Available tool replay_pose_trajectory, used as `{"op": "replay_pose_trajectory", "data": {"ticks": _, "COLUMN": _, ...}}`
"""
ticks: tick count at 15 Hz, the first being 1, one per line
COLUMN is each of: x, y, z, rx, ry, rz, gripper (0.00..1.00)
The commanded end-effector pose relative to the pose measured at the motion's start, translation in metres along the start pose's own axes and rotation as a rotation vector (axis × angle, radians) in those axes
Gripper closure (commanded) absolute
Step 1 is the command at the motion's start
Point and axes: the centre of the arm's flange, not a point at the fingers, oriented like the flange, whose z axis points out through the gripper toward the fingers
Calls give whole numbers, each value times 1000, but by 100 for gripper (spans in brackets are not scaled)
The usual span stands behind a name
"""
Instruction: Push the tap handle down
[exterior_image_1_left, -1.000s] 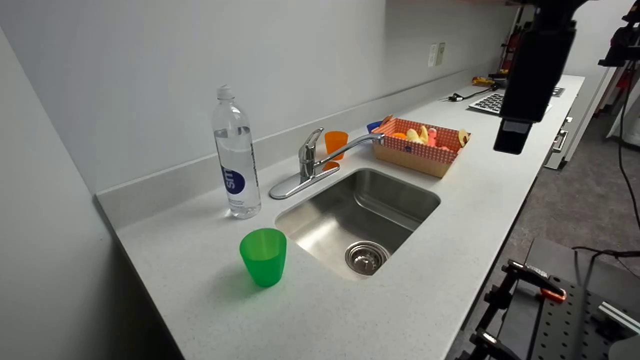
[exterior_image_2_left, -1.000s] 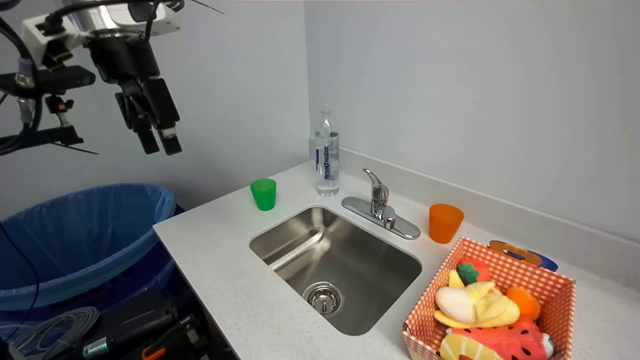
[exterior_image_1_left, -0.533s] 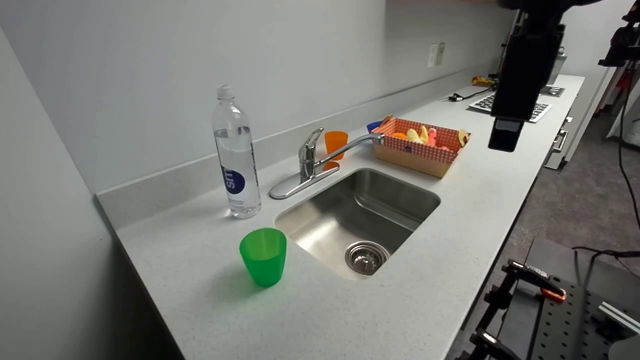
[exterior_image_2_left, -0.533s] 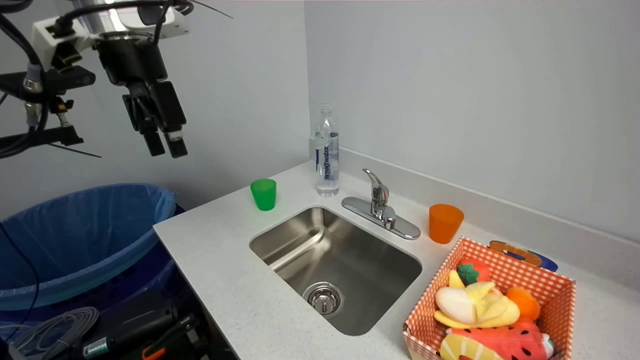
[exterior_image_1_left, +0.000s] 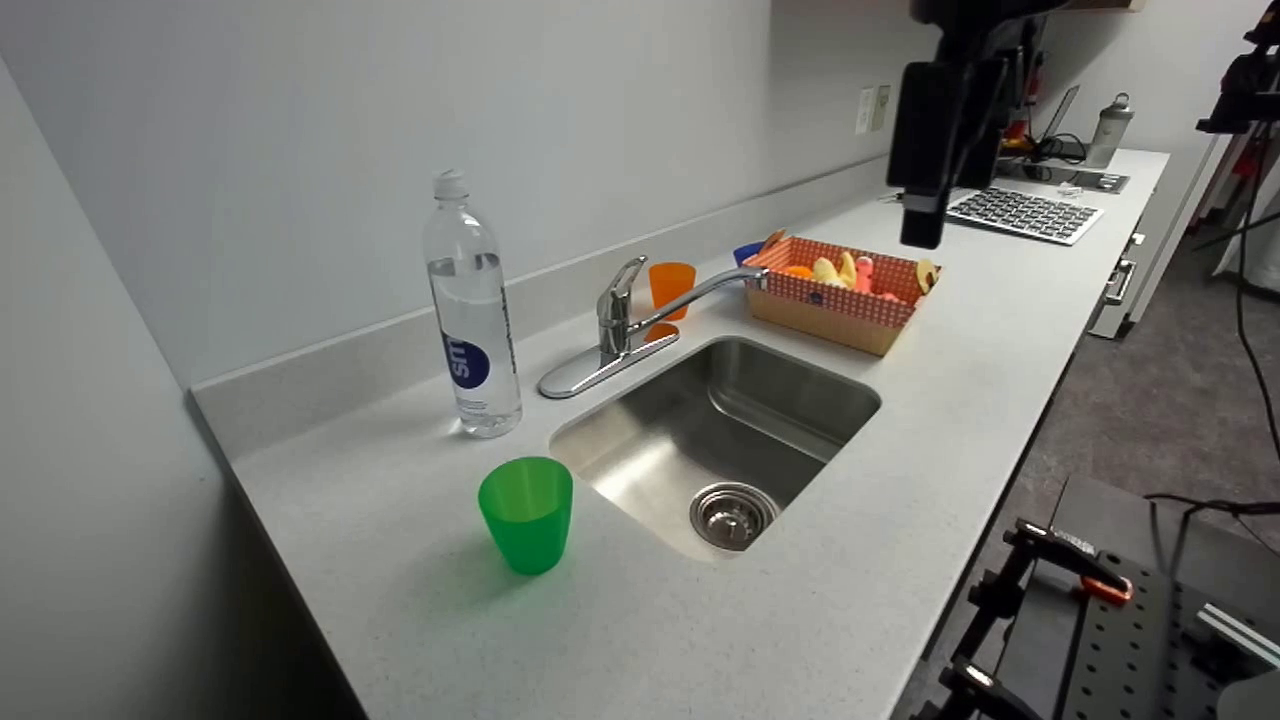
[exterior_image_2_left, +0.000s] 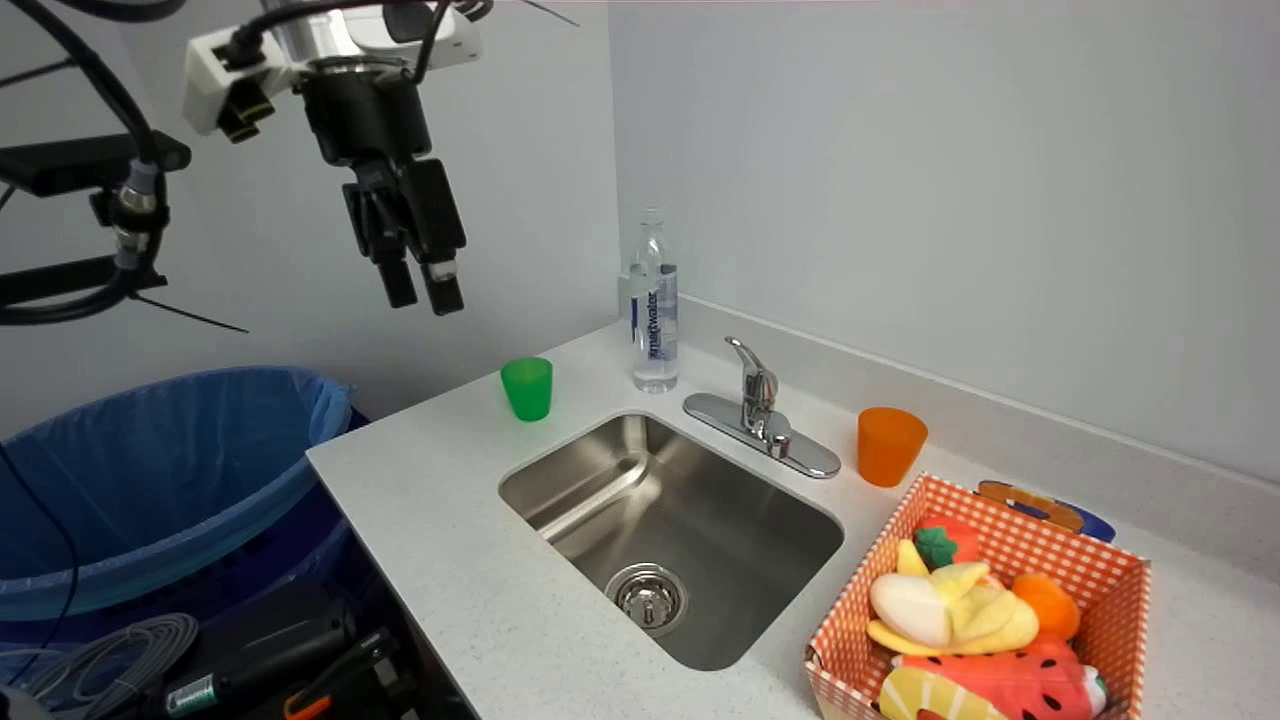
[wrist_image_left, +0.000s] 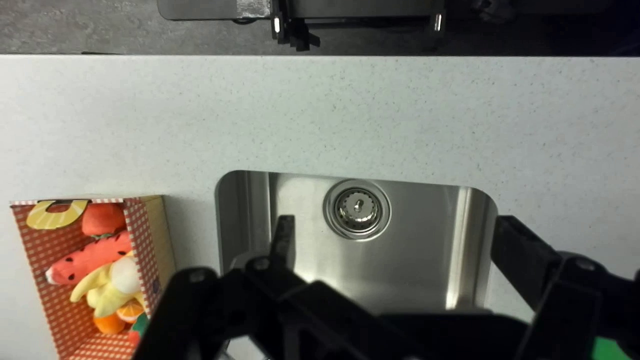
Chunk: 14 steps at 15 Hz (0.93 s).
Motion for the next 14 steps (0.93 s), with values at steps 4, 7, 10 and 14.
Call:
{"op": "replay_pose_trajectory", "data": {"ticks": 4, "x": 86, "y": 8, "z": -6, "rx": 11, "ry": 25, "rz": 47, "gripper": 0}}
{"op": "replay_pose_trajectory", "data": {"ticks": 7, "x": 117, "y": 1, "z": -4, "rx": 16, "ry": 31, "rz": 77, "gripper": 0}}
{"op": "replay_pose_trajectory", "data": {"ticks": 10, "x": 149, "y": 1, "z": 0, "rx": 21, "ry": 17, "rz": 122, "gripper": 0}}
{"op": "replay_pose_trajectory", "data": {"ticks": 14, "x": 183, "y": 4, "z": 10, "rx": 17, "ry": -2, "rz": 192, "gripper": 0}}
